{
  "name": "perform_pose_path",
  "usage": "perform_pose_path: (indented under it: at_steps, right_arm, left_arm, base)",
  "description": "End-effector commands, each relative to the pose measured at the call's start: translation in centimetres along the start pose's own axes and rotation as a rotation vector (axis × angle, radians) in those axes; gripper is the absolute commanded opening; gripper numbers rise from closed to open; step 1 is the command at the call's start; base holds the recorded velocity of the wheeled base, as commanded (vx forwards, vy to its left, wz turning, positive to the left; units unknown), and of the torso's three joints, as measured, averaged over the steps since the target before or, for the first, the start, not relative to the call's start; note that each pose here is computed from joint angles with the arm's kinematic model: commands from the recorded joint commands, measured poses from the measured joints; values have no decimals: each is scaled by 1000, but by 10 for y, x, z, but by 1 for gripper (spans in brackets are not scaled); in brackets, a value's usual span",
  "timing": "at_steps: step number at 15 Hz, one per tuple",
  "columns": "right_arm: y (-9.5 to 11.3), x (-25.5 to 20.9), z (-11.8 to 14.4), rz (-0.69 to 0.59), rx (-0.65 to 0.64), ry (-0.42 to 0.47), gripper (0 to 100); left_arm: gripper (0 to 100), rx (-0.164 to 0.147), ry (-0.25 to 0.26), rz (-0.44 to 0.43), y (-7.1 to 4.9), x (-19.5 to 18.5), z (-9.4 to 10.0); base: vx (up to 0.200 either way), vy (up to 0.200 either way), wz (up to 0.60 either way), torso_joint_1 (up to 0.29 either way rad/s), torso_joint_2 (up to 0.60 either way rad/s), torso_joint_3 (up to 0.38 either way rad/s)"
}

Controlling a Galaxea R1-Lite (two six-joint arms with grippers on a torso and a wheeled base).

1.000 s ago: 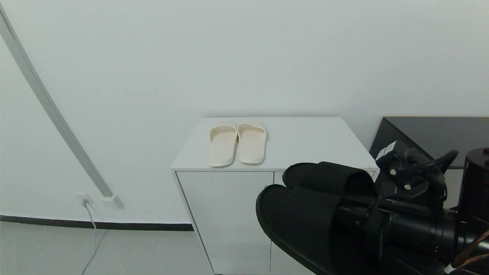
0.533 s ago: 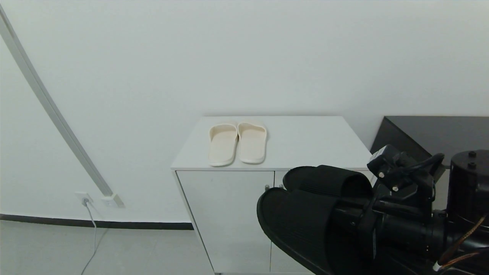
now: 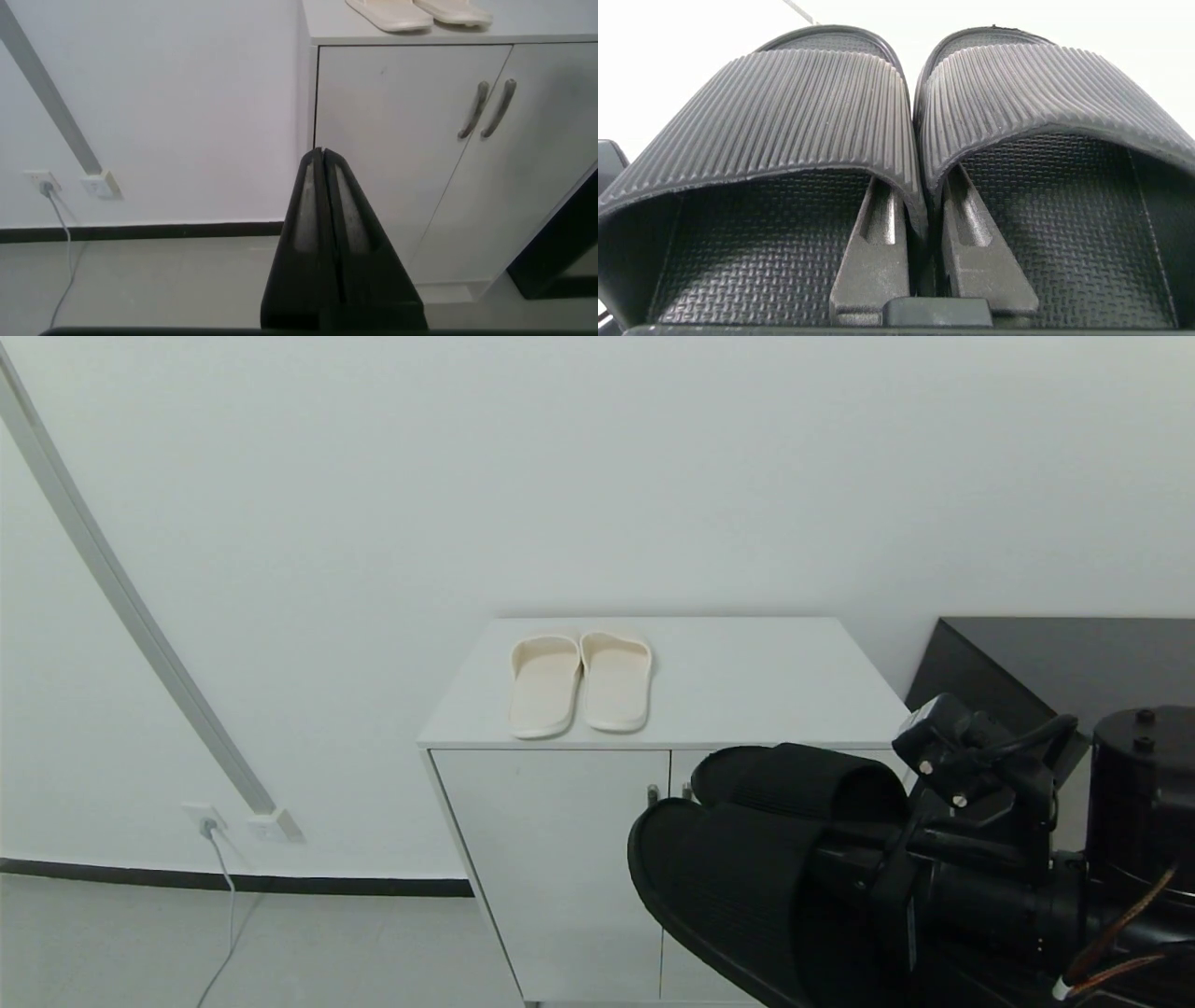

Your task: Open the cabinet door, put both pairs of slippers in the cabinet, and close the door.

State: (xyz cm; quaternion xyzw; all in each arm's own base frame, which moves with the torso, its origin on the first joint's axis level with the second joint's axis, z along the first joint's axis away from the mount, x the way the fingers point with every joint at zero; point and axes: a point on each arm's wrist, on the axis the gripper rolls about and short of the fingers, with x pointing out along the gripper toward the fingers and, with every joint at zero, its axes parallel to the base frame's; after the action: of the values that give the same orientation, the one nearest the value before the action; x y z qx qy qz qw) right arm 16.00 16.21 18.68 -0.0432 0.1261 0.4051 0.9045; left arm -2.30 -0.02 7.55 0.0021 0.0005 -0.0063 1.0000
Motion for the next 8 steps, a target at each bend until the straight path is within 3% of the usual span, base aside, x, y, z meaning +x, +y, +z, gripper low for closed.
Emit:
perform_pose_path:
  at_steps: [1,5,6,8]
  right_arm:
    - [0,1,-1,0,2,5,0]
    - [0,3,-2,-1,2,14,0]
    - [0,4,-6,0,1,29,0]
    - [-1,7,-9,-2,2,34,0]
  left_arm:
    - [0,2,2,-1,0,0,0]
    - [0,2,2,-1,0,0,0]
    - [100,2,4,-1,0,0,0]
    - [100,2,4,-1,0,0,0]
  base:
    - [0,0,0,-178,408,227]
    - [0,0,0,-217,514,293]
    - [0,0,0,-232,549,320]
    - [0,0,0,-217,542,317]
